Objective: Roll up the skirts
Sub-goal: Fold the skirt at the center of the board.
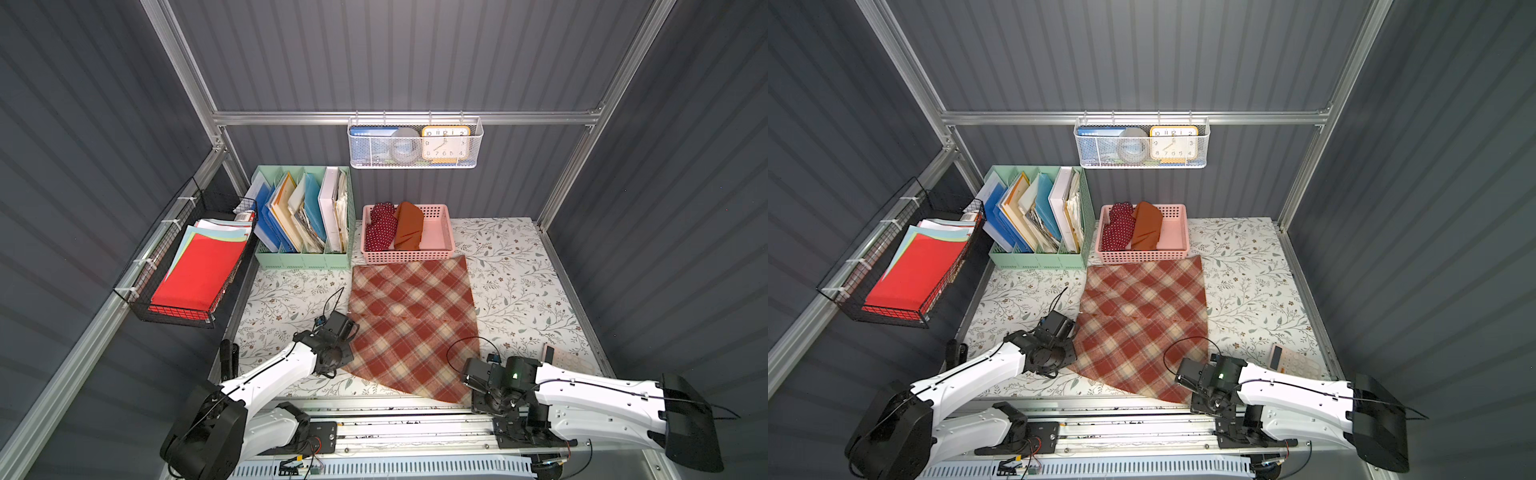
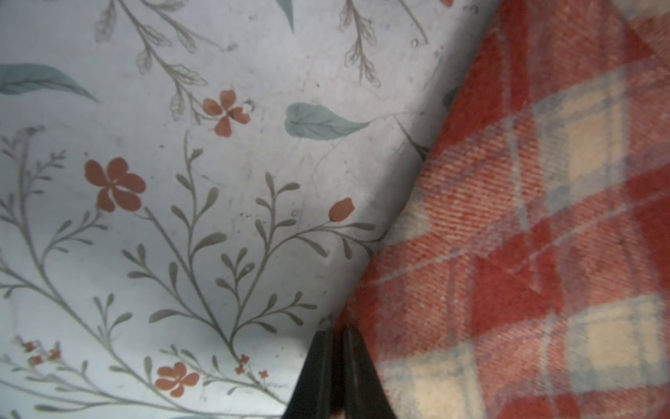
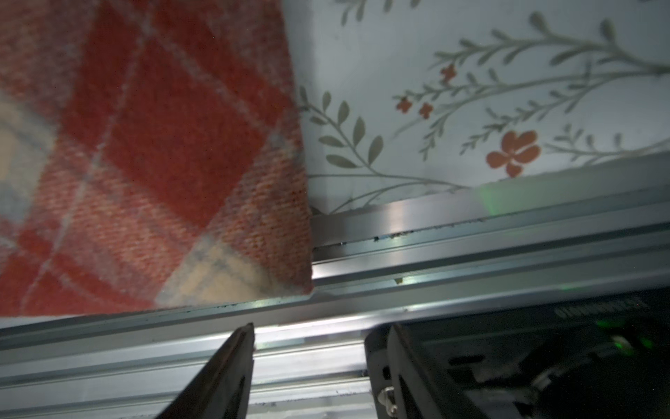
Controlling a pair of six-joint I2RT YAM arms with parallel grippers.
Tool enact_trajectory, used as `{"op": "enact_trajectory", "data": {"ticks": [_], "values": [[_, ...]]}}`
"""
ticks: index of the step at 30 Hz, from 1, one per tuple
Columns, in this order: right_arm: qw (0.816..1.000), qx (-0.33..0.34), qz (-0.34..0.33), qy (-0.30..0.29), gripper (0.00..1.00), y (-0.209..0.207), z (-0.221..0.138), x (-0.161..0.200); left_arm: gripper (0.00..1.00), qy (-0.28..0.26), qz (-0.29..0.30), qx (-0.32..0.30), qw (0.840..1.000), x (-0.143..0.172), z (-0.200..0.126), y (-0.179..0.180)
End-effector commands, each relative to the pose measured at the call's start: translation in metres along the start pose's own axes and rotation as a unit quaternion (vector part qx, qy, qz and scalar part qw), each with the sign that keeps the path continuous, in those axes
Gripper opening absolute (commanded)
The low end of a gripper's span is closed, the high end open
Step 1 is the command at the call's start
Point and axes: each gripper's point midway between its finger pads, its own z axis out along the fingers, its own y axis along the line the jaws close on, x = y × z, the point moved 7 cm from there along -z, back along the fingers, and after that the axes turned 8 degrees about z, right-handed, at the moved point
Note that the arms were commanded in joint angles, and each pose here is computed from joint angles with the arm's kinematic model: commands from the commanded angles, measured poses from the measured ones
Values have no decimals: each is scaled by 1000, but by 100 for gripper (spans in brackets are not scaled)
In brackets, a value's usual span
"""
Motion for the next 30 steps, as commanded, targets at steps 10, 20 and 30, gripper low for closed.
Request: {"op": "enact_trajectory", "data": {"ticks": [10, 20, 30], "values": [[998, -39, -46, -30, 51, 10, 18, -6, 0, 21, 8, -8, 1000, 7, 0, -13], [996, -34, -65, -46, 8, 11, 22, -9, 0, 23, 3, 1, 1000, 9, -1, -15], [995, -70, -60, -31, 0, 1, -16, -4, 0, 1, -9, 20, 1000, 1, -25, -19]]}}
